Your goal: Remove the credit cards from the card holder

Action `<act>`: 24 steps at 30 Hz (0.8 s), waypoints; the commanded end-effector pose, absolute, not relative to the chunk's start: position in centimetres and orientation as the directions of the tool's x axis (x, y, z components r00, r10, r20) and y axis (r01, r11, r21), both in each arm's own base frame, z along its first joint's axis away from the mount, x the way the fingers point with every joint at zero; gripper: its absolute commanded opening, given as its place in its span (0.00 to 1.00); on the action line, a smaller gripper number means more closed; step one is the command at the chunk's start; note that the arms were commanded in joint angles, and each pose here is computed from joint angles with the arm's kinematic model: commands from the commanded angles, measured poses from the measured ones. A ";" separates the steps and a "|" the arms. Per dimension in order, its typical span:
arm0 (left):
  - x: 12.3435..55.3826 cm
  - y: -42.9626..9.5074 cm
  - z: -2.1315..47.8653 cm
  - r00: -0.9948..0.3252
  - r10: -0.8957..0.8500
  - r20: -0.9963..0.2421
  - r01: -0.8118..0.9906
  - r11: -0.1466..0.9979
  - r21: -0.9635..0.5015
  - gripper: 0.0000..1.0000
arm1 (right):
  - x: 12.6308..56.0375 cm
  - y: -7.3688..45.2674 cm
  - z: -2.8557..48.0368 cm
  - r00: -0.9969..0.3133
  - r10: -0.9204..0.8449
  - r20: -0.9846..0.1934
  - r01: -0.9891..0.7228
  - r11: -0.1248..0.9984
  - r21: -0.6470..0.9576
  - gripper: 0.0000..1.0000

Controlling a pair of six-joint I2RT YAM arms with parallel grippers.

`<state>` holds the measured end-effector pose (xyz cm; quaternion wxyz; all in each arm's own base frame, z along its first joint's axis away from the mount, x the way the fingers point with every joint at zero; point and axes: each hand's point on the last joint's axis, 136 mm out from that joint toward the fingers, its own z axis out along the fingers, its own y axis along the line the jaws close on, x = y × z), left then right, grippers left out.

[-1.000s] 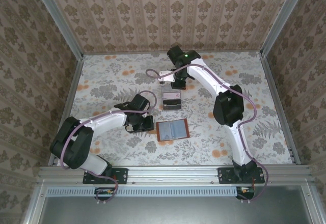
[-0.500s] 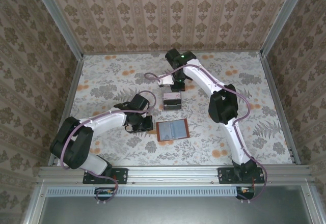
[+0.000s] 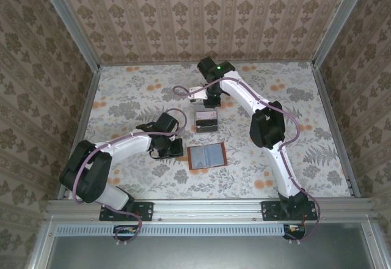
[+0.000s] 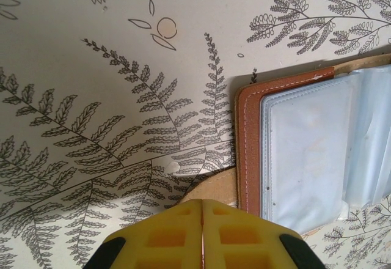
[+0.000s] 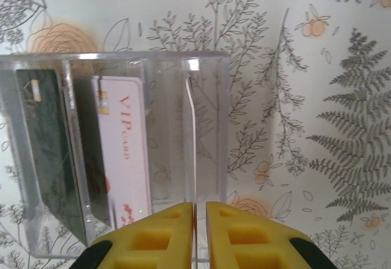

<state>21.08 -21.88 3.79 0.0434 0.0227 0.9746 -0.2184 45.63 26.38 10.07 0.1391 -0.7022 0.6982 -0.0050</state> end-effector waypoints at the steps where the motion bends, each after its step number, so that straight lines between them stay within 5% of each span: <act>1: 20.8 -21.4 4.0 -0.996 0.008 -0.092 0.046 0.906 -0.420 0.09 | 46.5 26.4 12.9 0.001 -0.977 -0.213 -0.960 0.058 -0.274 0.17; 24: 21.2 -22.0 3.7 -0.995 0.009 -0.095 0.049 0.902 -0.430 0.09 | 48.1 27.7 11.0 -0.018 -0.956 -0.291 -0.934 0.121 -0.337 0.18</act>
